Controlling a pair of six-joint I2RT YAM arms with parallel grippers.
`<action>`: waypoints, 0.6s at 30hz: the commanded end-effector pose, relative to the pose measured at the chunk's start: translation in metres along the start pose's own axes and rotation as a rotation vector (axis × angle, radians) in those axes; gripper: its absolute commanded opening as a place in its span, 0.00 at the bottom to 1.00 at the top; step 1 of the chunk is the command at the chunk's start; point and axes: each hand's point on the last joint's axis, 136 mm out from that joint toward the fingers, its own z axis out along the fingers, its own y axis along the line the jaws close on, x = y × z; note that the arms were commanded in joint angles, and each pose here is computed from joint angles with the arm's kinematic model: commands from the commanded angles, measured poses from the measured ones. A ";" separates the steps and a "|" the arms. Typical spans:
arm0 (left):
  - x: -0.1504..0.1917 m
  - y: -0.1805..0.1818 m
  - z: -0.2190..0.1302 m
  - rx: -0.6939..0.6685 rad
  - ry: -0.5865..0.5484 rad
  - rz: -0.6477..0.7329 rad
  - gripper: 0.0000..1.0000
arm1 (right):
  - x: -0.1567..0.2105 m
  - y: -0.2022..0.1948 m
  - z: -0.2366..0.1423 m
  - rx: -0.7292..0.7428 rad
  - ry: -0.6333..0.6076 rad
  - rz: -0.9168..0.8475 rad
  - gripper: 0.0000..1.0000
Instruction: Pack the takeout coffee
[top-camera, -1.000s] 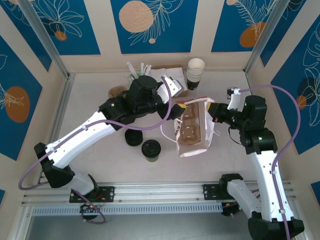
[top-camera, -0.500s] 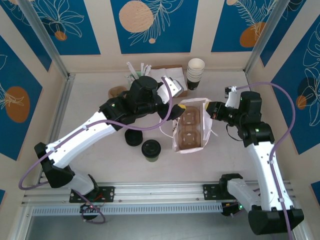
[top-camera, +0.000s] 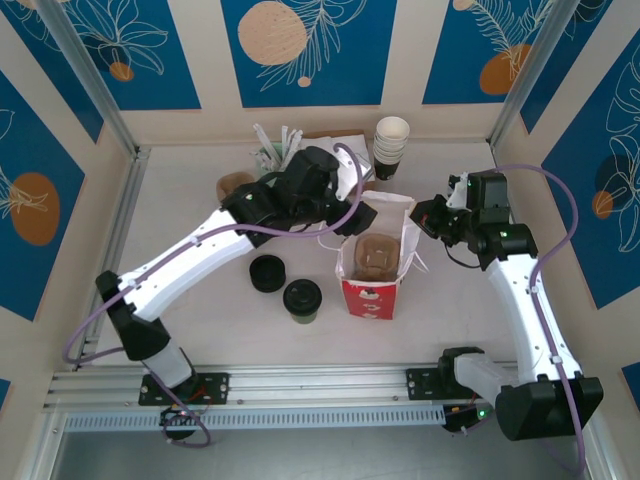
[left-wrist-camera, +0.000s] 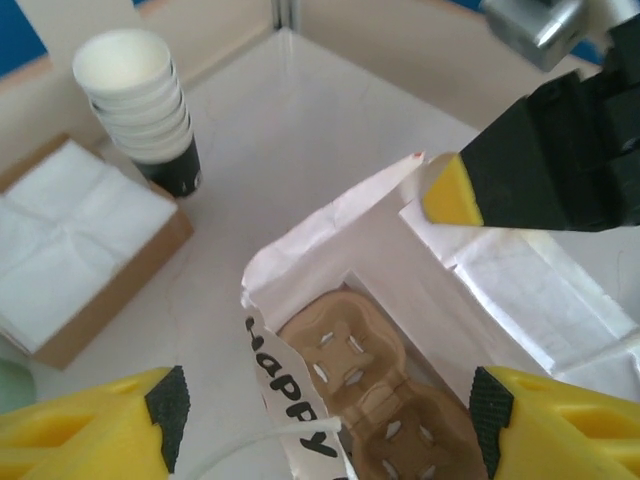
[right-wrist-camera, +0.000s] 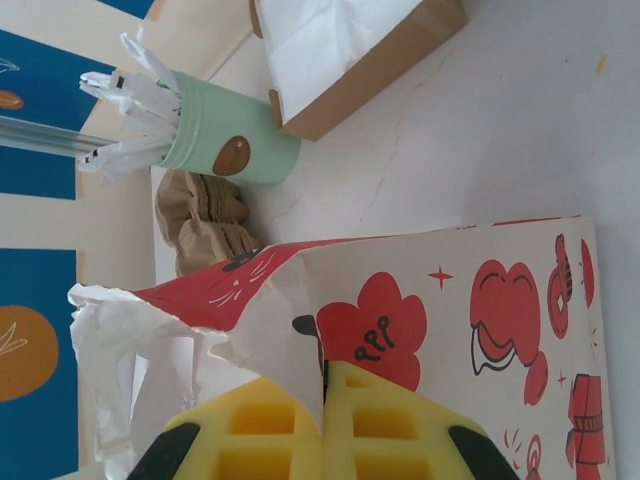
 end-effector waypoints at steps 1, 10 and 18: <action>0.016 0.010 0.011 -0.070 0.092 -0.089 0.72 | -0.001 -0.001 0.001 -0.002 -0.002 0.056 0.00; 0.046 0.026 0.038 -0.202 0.238 -0.112 0.59 | 0.000 -0.008 0.003 0.011 0.004 0.054 0.00; 0.046 0.025 0.042 -0.196 0.235 -0.133 0.28 | 0.001 -0.012 0.002 0.019 0.000 0.042 0.01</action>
